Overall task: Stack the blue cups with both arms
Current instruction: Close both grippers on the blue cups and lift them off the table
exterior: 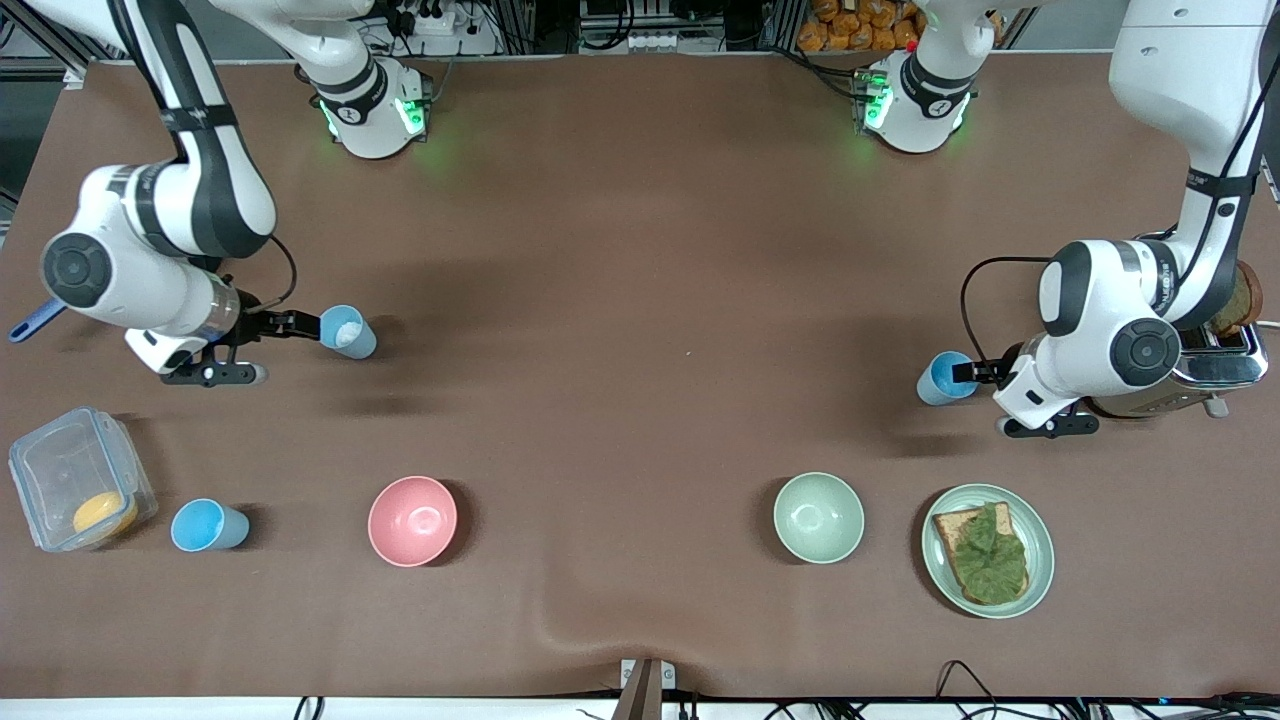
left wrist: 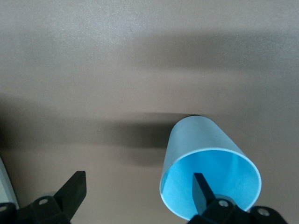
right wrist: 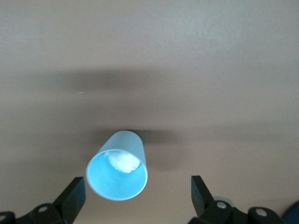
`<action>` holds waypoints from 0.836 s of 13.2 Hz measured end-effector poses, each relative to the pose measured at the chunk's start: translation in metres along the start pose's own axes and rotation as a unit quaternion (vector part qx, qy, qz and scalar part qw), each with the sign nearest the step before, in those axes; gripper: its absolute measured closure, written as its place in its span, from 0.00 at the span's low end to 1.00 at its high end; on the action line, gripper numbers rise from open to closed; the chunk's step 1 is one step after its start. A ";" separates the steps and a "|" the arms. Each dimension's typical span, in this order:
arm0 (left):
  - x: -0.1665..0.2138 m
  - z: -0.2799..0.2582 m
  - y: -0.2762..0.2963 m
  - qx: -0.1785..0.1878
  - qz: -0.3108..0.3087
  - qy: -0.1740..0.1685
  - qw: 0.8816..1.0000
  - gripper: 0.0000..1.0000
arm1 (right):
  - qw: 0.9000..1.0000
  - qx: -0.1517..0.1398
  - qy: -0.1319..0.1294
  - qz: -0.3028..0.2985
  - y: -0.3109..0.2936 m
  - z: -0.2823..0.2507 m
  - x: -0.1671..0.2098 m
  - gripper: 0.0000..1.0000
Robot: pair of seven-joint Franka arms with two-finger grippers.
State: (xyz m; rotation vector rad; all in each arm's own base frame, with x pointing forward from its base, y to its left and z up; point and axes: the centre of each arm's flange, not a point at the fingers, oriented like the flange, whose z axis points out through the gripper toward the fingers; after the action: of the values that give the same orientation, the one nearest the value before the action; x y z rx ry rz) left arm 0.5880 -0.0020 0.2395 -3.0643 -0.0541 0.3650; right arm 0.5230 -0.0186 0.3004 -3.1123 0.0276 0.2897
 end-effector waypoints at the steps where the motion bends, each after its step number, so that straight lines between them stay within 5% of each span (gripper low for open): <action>1: 0.001 0.001 0.000 0.000 0.000 0.002 1.000 0.00 | 1.000 0.001 -0.002 0.005 0.005 0.010 -0.005 0.00; 11: 0.005 0.006 0.003 -0.009 -0.011 0.011 1.000 0.01 | 0.999 0.006 -0.025 0.025 0.025 0.069 -0.022 0.00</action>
State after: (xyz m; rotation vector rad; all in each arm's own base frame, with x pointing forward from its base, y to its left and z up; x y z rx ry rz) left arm 0.5915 -0.0044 0.2322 -3.0832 -0.0903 0.3318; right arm 0.4884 -0.0420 0.2364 -3.0947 0.1059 0.3661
